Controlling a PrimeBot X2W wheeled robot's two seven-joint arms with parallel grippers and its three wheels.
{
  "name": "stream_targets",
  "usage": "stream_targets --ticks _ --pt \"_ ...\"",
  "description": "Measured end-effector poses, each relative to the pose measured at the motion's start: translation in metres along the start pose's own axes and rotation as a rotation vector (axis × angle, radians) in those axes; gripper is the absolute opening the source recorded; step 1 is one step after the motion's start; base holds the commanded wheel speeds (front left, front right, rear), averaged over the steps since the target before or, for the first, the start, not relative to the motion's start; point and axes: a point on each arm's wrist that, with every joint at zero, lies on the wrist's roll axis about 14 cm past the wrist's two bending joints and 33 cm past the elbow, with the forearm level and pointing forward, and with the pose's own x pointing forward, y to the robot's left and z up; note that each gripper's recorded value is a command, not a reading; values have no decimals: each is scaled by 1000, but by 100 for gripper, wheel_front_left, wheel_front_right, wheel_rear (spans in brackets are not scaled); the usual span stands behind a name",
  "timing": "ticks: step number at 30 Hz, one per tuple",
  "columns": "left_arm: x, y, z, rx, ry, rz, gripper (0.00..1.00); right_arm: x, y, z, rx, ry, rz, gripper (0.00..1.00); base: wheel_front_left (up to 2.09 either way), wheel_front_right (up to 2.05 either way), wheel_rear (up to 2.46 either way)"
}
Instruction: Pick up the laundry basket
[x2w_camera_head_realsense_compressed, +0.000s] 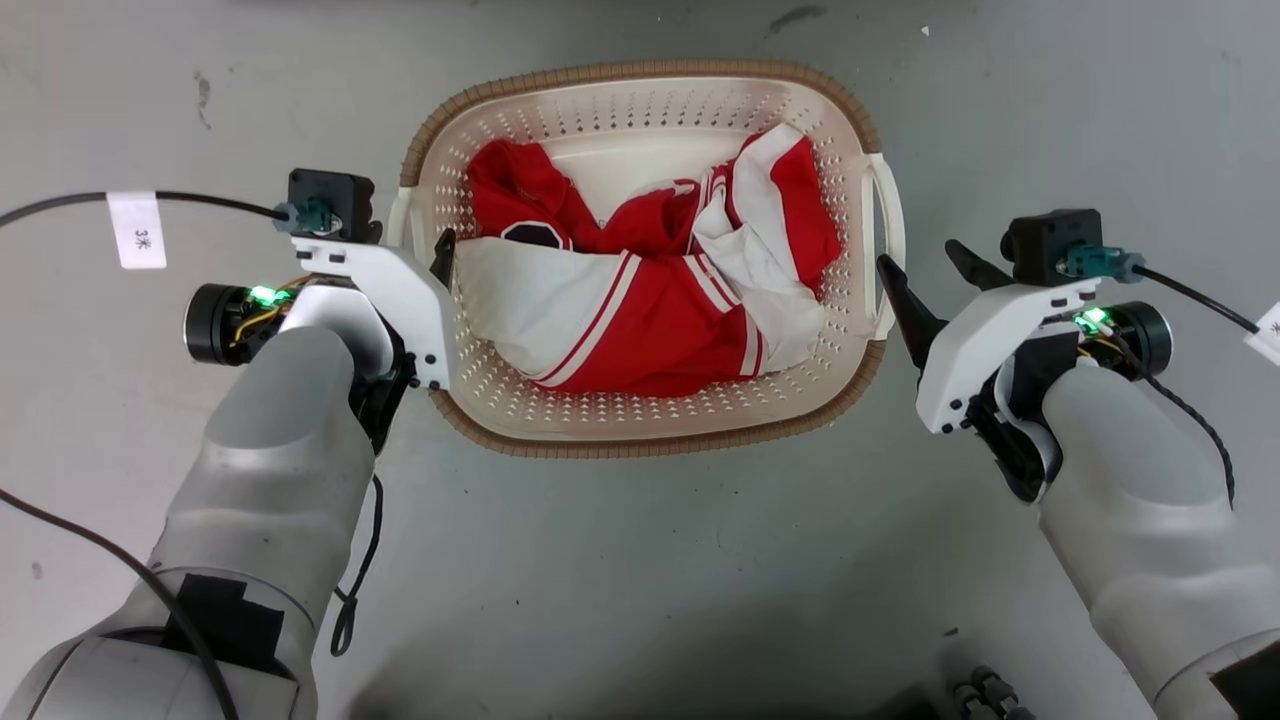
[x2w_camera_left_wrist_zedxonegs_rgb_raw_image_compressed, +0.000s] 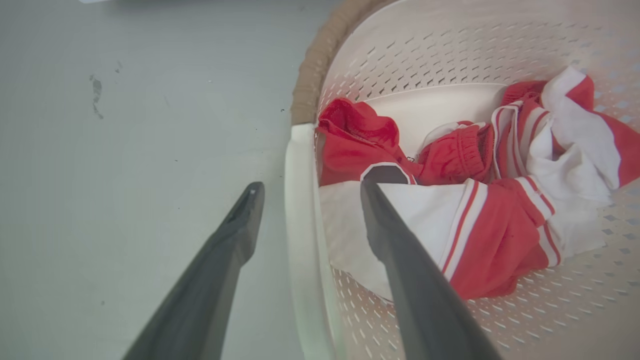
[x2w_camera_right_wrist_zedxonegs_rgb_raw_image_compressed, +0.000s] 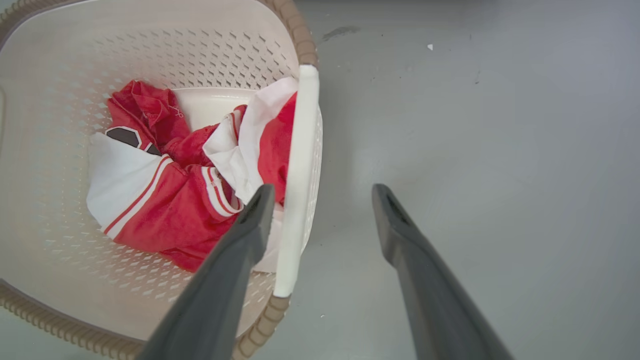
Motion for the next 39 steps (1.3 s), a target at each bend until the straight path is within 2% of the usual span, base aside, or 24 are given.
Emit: stream_targets --ticks 14,15,16,17,28,39 --pt "19 3 -26 -33 122 -11 100 27 10 -19 -5 99 29 100 0 0 0" --pt "20 3 -26 -33 127 -14 100 29 10 -20 0 105 29 41 0 0 0" --pt "21 2 -25 -35 128 -16 16 29 11 -21 3 115 31 0 0 0 0" --pt "21 2 -26 -38 136 -18 0 30 12 -23 1 124 35 0 0 0 0" --pt "16 -6 -26 -56 173 -44 0 27 18 -25 -4 160 52 0 0 0 0" --pt "-11 -23 -19 -81 230 -73 0 5 22 -15 -34 247 61 0 0 0 0"
